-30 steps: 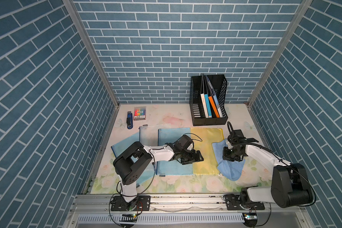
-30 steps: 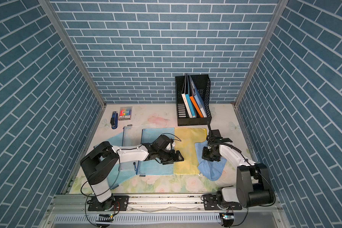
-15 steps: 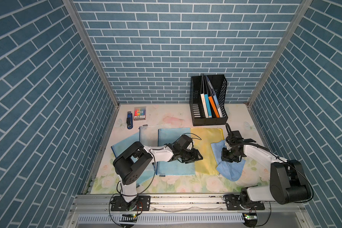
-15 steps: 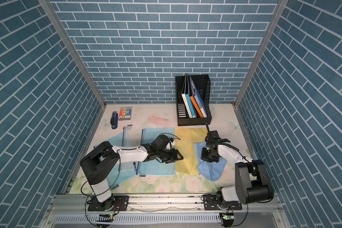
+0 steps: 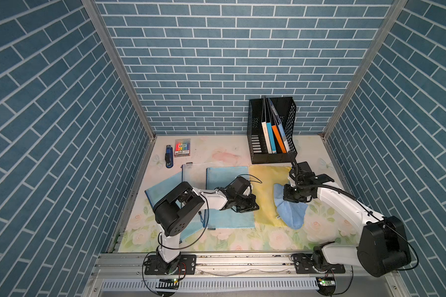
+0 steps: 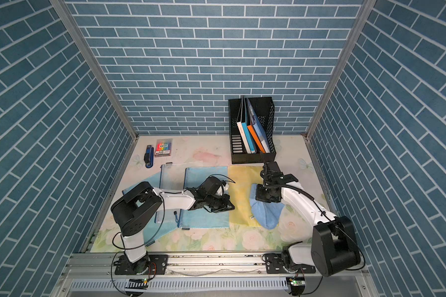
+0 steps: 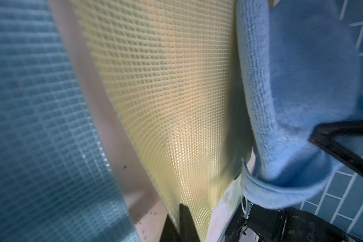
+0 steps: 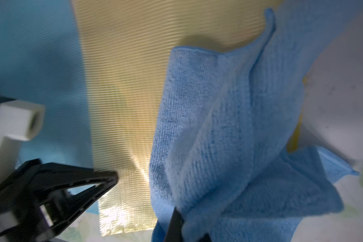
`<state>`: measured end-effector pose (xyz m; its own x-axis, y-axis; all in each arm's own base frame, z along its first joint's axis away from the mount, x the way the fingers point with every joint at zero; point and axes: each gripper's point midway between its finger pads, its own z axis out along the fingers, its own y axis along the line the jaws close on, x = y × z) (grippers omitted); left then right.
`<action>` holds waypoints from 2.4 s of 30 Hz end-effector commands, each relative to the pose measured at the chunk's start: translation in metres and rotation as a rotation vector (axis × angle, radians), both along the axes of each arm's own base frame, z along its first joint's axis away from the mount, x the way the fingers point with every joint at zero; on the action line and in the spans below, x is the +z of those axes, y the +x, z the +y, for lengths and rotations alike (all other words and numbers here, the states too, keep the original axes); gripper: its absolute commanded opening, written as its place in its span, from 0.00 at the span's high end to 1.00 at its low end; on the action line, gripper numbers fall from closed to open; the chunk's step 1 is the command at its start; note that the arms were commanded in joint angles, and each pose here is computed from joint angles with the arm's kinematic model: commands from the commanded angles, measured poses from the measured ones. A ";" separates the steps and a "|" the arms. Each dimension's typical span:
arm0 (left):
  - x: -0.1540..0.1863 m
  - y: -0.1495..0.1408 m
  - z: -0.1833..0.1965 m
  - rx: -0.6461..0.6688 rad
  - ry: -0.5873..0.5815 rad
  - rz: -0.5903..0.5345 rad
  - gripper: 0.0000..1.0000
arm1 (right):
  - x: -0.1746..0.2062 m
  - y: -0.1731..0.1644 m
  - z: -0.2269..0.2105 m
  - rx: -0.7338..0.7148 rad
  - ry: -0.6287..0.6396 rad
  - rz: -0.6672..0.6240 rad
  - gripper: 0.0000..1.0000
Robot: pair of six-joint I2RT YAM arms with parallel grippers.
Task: Wipe the document bag
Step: Wipe the dirt from the document bag.
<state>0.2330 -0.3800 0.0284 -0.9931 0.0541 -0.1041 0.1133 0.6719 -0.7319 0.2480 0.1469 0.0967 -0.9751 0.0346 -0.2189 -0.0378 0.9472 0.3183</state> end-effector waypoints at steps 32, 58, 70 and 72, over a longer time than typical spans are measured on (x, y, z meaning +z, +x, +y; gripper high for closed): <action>-0.034 -0.015 0.030 -0.043 0.085 0.038 1.00 | -0.065 0.086 0.124 0.025 0.095 0.073 1.00; -0.034 -0.010 0.046 0.032 0.082 0.037 1.00 | -0.071 0.123 0.027 -0.041 -0.146 0.013 1.00; -0.029 -0.003 0.044 0.080 0.072 0.021 1.00 | -0.057 0.107 0.111 0.131 -0.058 -0.002 1.00; -0.026 -0.001 0.045 0.094 0.068 0.015 1.00 | -0.057 0.106 0.086 0.120 -0.121 0.000 1.00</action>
<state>0.2324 -0.3543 0.0189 -0.9942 0.0162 -0.1061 0.0902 0.6613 -0.7446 0.3554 0.2668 0.0334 -0.9680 -0.1123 -0.2244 -0.1741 0.9445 0.2784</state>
